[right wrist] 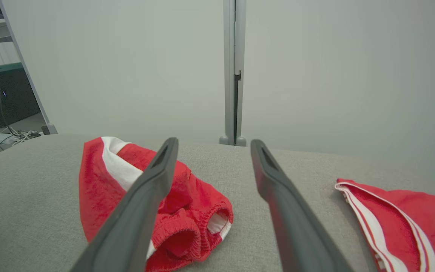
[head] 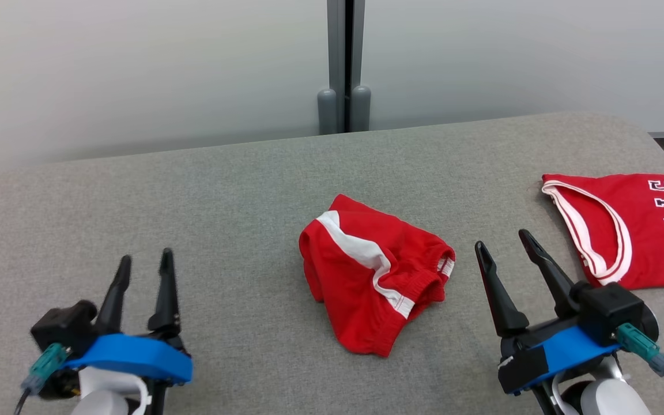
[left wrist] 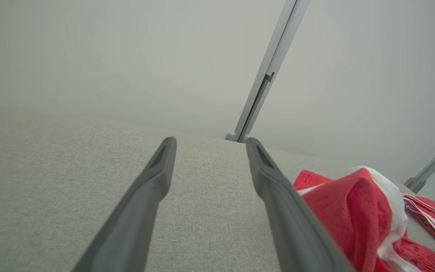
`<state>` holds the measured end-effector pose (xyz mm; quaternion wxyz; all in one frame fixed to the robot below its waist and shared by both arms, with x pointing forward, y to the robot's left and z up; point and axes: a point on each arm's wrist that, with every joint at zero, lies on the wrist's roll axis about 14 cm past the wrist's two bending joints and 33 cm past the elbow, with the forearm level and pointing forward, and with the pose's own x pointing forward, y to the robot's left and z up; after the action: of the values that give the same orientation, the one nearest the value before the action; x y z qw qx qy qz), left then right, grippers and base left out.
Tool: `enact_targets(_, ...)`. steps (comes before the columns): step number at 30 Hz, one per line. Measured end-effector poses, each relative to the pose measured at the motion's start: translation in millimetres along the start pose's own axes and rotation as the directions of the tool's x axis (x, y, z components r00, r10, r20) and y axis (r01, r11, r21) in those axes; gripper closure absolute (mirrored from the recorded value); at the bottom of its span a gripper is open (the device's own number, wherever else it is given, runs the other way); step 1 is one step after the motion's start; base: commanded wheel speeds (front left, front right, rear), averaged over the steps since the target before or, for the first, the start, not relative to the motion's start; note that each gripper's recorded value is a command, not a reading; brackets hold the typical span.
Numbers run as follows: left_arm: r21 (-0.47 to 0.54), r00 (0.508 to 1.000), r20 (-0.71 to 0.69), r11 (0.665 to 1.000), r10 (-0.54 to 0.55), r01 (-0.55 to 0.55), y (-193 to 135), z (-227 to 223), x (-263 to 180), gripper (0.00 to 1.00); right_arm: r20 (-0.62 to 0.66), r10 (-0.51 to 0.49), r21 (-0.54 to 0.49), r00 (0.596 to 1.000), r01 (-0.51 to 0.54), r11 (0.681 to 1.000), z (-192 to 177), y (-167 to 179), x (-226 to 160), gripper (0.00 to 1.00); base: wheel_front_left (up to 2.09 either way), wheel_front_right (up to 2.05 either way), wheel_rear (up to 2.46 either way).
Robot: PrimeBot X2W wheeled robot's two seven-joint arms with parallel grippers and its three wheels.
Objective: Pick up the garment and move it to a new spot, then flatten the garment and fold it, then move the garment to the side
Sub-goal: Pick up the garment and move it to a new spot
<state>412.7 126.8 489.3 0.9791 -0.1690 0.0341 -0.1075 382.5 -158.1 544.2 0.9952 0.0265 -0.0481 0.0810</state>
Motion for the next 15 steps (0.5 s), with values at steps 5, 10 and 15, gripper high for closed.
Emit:
enact_targets(5, 0.046, 0.993, 0.049, 0.993, 0.105, -0.107, 29.7, 13.6, -20.2, 0.00, -0.041, -0.007, 0.014, 0.999, 0.008, 1.000, -11.9, -0.6, -6.0, 0.00, 0.00, 0.00, 0.00)
enact_targets(10, 0.112, 0.988, 0.054, 0.982, 0.147, -0.153, 42.2, 14.2, -40.3, 0.00, -0.086, -0.035, 0.027, 0.996, 0.037, 0.999, -24.9, -6.6, -15.8, 0.00, 0.00, 0.00, 0.00)
enact_targets(15, 0.141, 0.990, 0.019, 0.980, 0.136, -0.138, 40.4, 7.8, -46.4, 0.00, -0.126, -0.063, 0.037, 0.990, 0.068, 0.997, -36.7, -12.8, -23.7, 0.00, 0.00, 0.00, 0.00)
